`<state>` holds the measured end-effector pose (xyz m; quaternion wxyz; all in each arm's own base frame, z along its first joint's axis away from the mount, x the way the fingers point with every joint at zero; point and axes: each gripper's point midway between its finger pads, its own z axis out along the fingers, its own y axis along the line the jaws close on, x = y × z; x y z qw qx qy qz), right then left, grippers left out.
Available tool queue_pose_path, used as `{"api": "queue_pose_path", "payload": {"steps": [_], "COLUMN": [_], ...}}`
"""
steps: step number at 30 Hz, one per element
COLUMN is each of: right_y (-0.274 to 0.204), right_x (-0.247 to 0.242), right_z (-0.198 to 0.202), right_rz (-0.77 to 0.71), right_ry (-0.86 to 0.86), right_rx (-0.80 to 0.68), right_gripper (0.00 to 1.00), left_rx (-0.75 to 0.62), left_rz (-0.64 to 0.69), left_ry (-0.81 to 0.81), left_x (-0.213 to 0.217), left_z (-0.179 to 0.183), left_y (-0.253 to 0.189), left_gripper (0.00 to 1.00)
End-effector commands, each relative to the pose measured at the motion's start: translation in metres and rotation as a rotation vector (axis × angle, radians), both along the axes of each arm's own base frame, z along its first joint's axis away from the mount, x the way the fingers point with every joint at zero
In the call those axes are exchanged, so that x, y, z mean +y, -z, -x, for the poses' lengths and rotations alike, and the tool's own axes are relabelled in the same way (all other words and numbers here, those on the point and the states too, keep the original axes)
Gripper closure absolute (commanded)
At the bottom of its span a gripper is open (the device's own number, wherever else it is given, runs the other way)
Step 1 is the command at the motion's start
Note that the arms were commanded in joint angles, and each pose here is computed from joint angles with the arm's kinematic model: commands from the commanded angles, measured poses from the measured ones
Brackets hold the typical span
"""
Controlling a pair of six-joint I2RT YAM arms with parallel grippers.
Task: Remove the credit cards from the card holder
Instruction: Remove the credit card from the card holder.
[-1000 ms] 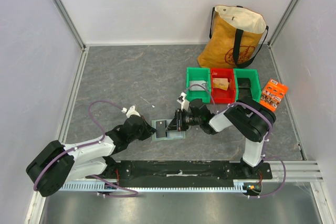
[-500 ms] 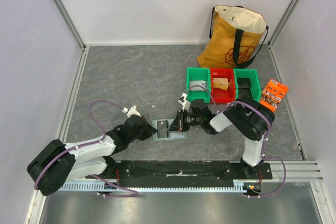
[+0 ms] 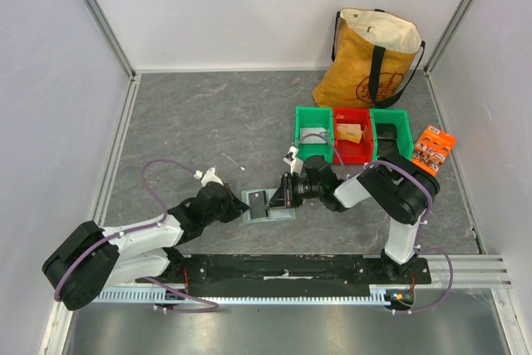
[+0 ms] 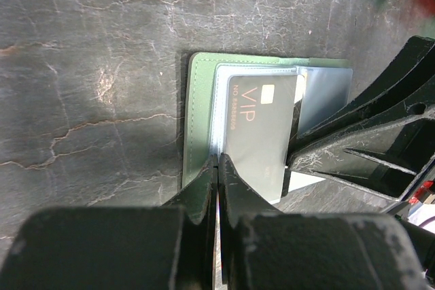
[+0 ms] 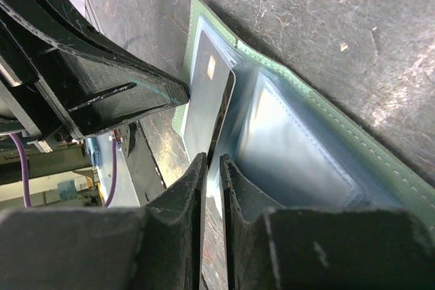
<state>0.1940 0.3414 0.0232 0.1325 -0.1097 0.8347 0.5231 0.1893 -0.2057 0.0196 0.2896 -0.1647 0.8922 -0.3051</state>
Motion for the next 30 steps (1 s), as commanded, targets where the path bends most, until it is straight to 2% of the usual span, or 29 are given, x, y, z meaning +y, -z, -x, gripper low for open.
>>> {"api": "queue_pose_path", "payload": {"steps": [1, 9, 11, 14, 16, 20, 24, 30], "right_y": [-0.002, -0.005, -0.004, -0.003, -0.004, -0.006, -0.005, -0.006], "right_x": [-0.001, 0.003, 0.003, 0.004, 0.006, 0.008, 0.008, 0.005], "right_z": [-0.003, -0.004, -0.003, -0.003, -0.005, -0.008, -0.007, -0.004], "right_rz": [0.005, -0.016, -0.017, -0.02, -0.033, -0.037, -0.034, -0.021], "right_ry": [0.005, -0.005, -0.009, -0.006, -0.002, 0.002, -0.002, -0.011], "right_rx": [-0.014, -0.014, -0.009, 0.006, 0.009, 0.006, 0.005, -0.005], "right_gripper": [0.82, 0.99, 0.99, 0.86, 0.84, 0.86, 0.98, 0.99], "left_rx": [0.062, 0.063, 0.059, 0.062, 0.069, 0.079, 0.073, 0.054], "left_rz": [-0.059, -0.058, -0.058, -0.06, -0.061, -0.06, -0.059, -0.052], "left_ry": [-0.004, 0.016, 0.032, 0.046, 0.053, 0.059, 0.051, 0.058], "left_x": [0.014, 0.01, 0.007, 0.004, 0.003, 0.002, 0.003, 0.002], "left_z": [0.013, 0.013, 0.012, 0.011, 0.012, 0.013, 0.012, 0.011], "left_y": [0.017, 0.015, 0.012, 0.012, 0.013, 0.015, 0.014, 0.008], "left_gripper": [0.98, 0.98, 0.98, 0.98, 0.98, 0.98, 0.98, 0.97]}}
